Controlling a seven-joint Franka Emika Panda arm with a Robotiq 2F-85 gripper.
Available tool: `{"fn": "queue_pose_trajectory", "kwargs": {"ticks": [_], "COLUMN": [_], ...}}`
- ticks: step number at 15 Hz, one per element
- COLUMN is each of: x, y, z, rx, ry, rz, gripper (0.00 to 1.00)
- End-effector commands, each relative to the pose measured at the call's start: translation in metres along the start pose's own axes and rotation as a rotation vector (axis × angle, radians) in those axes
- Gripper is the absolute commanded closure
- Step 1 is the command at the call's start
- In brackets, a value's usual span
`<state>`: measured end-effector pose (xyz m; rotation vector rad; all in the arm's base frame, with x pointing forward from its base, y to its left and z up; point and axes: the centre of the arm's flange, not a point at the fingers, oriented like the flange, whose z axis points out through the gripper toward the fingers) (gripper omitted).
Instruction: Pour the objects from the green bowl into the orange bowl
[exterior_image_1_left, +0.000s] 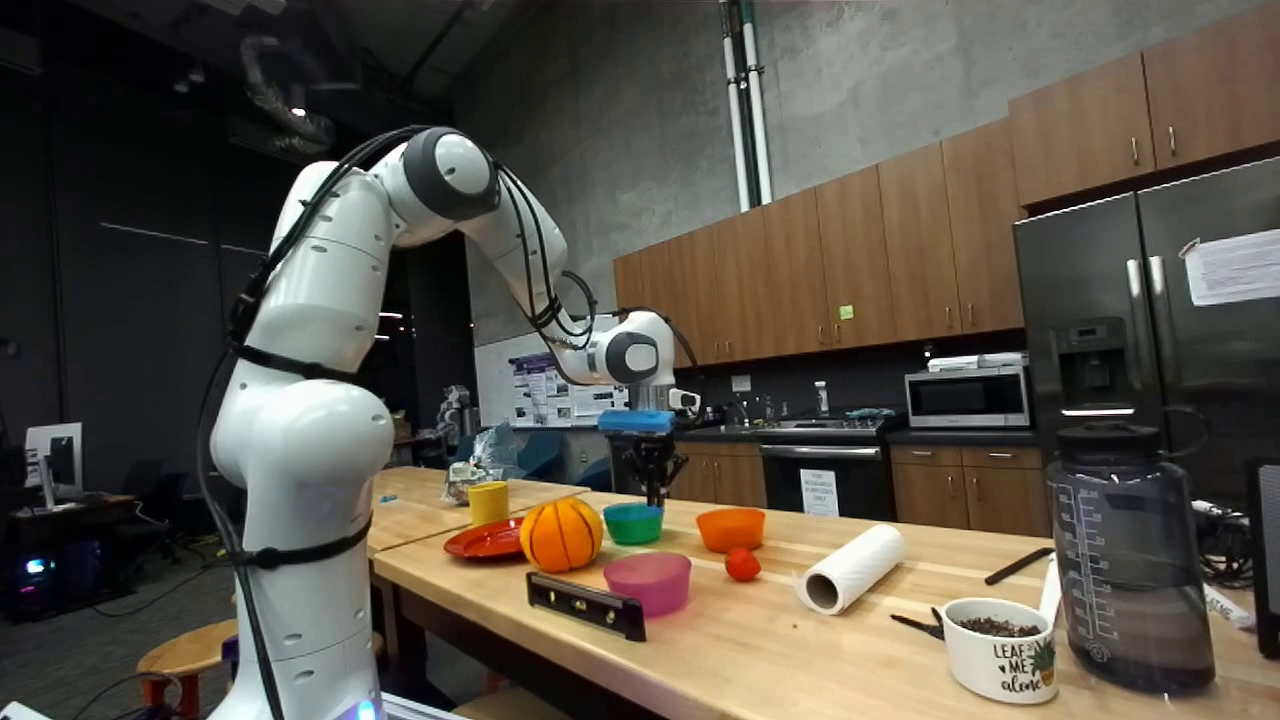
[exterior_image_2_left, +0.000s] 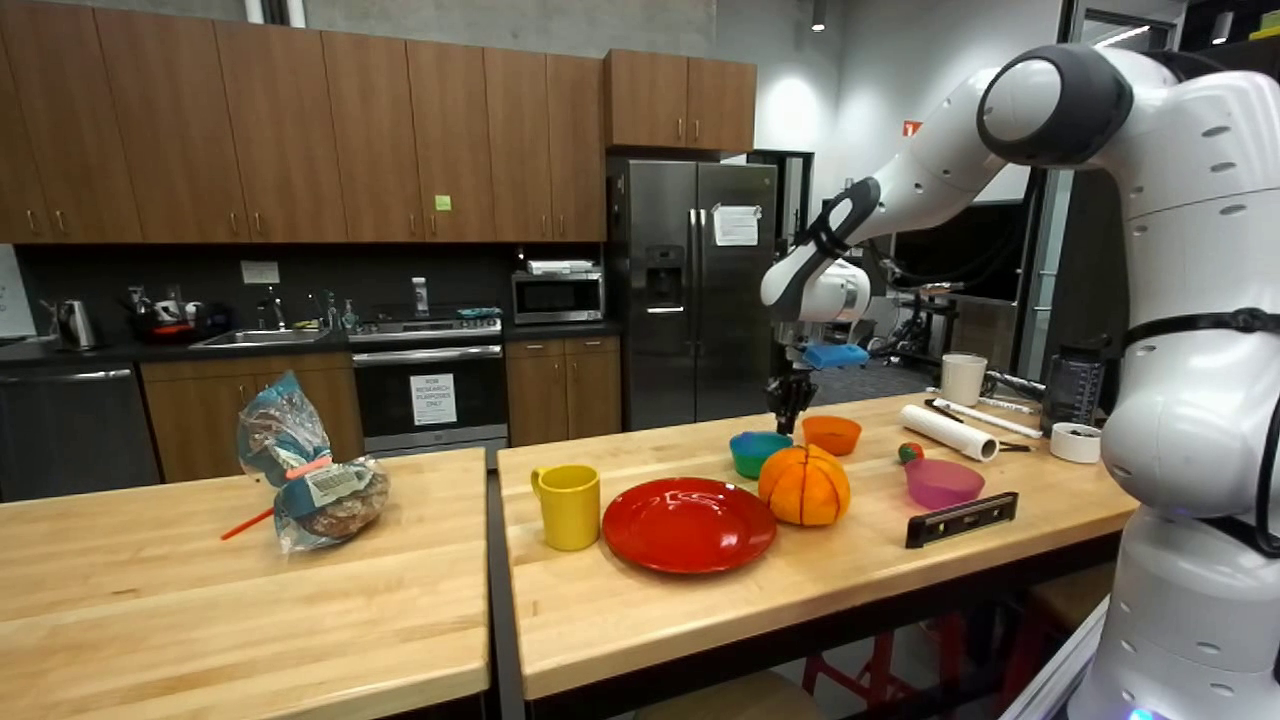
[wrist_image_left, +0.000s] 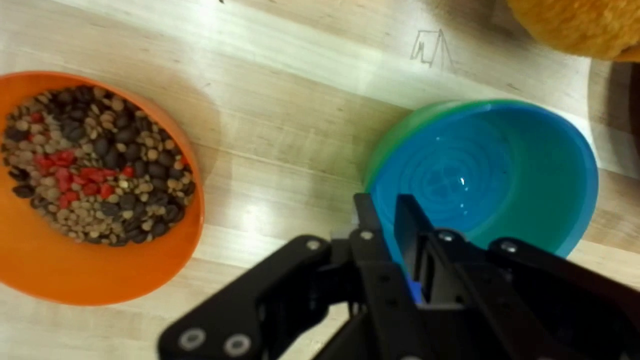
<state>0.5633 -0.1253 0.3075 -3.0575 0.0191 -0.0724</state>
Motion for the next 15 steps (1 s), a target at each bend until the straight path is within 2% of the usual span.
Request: {"fn": "queue_pose_trajectory", "kwargs": {"ticks": [1,8,10,15], "x": [0.002,-0.008,-0.012,-0.025], "y": [0.004,0.013,0.018,0.028], "z": [-0.01,-0.028,-0.036,-0.056], "rx": [0.005,-0.013,-0.02,-0.035], "ry": [0.024,0.03,0.046,0.085], "rz": [-0.024,-0.067,-0.073,-0.098], "gripper": [0.51,0.04,0.0,0.0]}}
